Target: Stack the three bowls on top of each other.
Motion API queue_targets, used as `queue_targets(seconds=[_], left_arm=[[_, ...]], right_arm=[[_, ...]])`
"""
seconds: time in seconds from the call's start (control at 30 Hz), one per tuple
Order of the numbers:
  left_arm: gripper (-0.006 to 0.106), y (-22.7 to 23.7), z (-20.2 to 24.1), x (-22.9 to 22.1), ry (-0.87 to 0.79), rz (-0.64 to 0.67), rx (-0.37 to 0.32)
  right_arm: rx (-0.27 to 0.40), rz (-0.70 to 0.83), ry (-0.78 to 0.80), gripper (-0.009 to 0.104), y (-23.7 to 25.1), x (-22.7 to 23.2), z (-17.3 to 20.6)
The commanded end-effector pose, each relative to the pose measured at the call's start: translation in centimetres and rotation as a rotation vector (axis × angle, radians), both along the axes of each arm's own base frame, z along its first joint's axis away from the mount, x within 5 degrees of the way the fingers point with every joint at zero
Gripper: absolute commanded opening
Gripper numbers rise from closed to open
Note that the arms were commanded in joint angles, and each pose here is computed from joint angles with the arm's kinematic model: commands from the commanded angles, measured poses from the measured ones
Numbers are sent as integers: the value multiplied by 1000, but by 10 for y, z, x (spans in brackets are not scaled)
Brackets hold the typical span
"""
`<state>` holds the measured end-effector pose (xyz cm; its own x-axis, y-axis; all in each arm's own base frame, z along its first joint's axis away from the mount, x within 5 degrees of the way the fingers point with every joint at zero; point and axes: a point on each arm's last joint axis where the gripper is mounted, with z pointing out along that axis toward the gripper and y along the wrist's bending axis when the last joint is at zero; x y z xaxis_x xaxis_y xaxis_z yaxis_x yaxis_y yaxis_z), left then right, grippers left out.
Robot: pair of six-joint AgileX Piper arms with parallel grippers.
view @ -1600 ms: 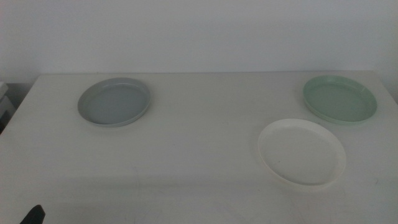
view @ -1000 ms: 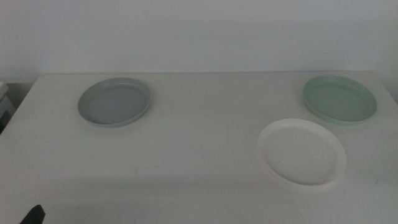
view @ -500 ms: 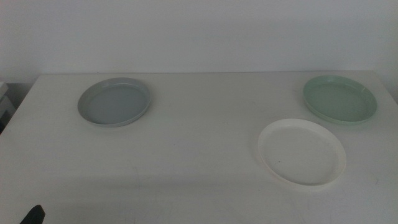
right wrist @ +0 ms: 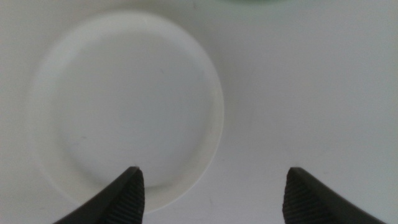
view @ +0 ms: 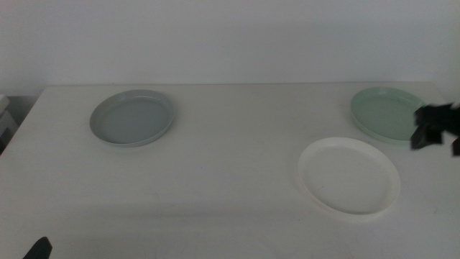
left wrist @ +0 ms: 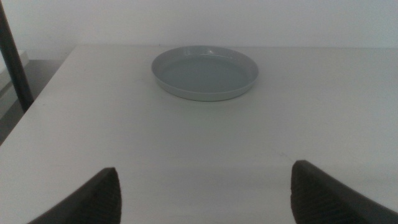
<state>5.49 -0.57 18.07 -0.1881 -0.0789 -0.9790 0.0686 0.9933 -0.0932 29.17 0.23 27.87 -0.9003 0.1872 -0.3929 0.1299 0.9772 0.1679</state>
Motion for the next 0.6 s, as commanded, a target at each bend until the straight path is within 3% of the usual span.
queue_targets(seconds=[0.0,0.3,0.57], left_arm=[[105,1,9,0,-94,10,-30],[105,1,9,0,-94,10,-30],[105,1,9,0,-94,10,-30]], right_arm=[[12,-7,-31,56,1,17,-3],[9,-32,54,49,-1,56,-73],[29,-52,76,32,2,68,-104]])
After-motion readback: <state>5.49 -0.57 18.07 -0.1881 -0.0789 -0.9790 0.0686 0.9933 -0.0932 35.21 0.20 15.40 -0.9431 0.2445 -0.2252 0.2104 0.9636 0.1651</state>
